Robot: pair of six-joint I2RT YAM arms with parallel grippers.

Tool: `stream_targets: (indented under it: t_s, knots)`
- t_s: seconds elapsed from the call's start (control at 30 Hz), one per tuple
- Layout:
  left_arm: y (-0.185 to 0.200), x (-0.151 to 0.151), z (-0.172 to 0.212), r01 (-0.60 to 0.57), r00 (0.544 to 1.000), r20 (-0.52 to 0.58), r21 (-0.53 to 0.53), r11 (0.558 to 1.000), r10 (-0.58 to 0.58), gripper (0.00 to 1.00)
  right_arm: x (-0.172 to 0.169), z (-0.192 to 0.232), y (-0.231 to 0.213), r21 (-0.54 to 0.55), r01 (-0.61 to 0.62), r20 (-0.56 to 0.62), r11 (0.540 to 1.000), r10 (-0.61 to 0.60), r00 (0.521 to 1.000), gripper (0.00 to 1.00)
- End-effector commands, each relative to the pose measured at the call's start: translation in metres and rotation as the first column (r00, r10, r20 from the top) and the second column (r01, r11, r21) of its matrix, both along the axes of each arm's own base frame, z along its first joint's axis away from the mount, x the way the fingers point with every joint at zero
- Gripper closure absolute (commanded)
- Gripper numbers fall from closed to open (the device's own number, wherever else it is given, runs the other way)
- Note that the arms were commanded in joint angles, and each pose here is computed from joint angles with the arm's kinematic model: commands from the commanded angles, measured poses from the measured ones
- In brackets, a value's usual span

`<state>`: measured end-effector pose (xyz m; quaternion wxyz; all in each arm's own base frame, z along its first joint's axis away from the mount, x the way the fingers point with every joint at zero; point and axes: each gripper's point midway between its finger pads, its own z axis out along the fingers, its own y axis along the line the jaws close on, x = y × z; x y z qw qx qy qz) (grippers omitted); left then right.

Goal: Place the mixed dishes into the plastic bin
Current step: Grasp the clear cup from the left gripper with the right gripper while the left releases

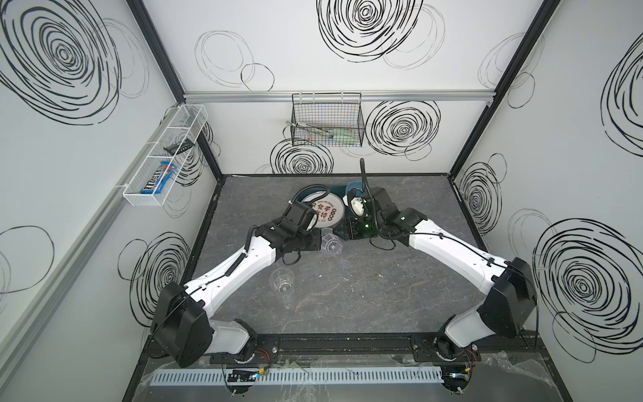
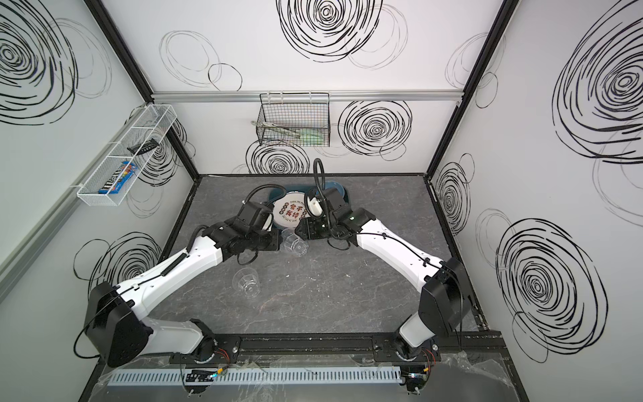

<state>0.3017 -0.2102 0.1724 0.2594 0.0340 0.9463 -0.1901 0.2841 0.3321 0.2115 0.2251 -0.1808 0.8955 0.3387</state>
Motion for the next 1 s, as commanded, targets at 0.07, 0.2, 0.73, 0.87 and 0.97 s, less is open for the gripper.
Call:
stream_targets:
  t_s: [0.07, 0.2, 0.73, 0.87, 0.97]
  knots:
    - [-0.013, 0.011, 0.022, -0.012, 0.998, 0.065, -0.043, 0.999, 0.014, 0.98, -0.005, -0.008, 0.006, -0.019, -0.019, -0.032, 1.0, 0.018, 0.999, 0.49]
    - [-0.014, 0.01, 0.024, -0.011, 0.997, 0.071, -0.041, 0.999, 0.014, 0.98, -0.002, -0.016, 0.004, -0.046, -0.001, -0.039, 0.999, -0.001, 0.999, 0.56]
    - [-0.021, 0.008, 0.052, -0.001, 0.995, 0.101, -0.111, 0.994, 0.012, 0.79, 0.024, -0.03, -0.02, -0.192, 0.124, 0.007, 0.974, -0.125, 0.992, 0.89]
    - [-0.023, 0.006, 0.06, 0.004, 0.994, 0.11, -0.136, 0.991, 0.011, 0.71, 0.033, -0.025, -0.027, -0.205, 0.153, 0.019, 0.967, -0.152, 0.988, 0.95]
    - [-0.022, 0.005, 0.063, 0.005, 0.994, 0.111, -0.155, 0.988, 0.012, 0.66, 0.04, -0.019, -0.033, -0.205, 0.173, 0.041, 0.963, -0.168, 0.985, 0.97]
